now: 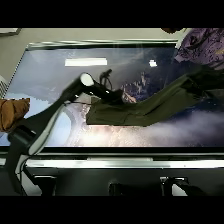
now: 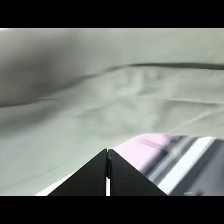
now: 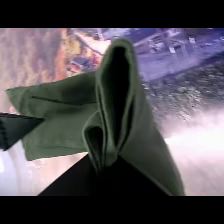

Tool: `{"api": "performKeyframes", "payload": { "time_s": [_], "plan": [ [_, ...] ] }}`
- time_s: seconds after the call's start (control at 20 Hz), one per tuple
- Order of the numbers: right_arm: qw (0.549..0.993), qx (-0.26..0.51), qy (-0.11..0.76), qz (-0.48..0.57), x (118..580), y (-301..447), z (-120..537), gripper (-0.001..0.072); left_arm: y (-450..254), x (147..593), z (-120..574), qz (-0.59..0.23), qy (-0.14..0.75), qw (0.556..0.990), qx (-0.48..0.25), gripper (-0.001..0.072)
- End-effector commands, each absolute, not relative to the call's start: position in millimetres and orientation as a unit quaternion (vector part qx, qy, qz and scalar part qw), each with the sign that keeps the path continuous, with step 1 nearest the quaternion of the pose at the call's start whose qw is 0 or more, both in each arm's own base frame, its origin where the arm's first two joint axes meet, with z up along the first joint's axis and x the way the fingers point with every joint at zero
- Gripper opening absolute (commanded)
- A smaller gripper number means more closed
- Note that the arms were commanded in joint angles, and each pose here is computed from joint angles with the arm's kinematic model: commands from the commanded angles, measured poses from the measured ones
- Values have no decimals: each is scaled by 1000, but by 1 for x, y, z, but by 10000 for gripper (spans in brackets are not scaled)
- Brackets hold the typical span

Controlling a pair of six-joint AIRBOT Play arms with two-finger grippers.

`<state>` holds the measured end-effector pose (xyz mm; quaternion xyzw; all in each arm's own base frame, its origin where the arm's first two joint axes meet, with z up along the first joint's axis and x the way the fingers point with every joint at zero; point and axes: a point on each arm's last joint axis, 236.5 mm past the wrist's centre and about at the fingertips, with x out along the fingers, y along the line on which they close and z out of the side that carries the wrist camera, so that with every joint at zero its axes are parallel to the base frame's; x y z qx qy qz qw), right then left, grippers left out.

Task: Fold the clothes and pants, and hang the long-sleeved shirts on hangers.

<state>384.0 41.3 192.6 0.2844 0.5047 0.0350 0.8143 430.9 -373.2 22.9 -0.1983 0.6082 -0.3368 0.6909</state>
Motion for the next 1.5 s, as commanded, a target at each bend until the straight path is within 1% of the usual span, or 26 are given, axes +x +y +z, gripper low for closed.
{"api": "performKeyframes", "payload": {
  "time_s": [0.0,0.25,0.45,0.6,0.85,1.2,1.45],
  "plan": [
    [804,305,502,92,409,101,186,29,-270,451,71,-275,593,741,-152,13],
    [781,296,526,161,418,220,155,29,-171,470,159,-218,509,812,-186,14],
    [756,299,555,180,415,294,113,29,-128,467,195,-188,474,836,-204,14],
    [742,304,568,188,413,330,87,29,-113,462,201,-178,473,838,-207,15],
    [717,347,573,192,422,356,67,29,-108,462,201,-174,474,838,-209,15],
    [703,350,589,191,421,362,49,29,-108,463,201,-174,473,838,-209,15],
    [716,351,567,207,427,378,49,30,-108,463,200,-173,474,838,-209,15]
  ]
}}
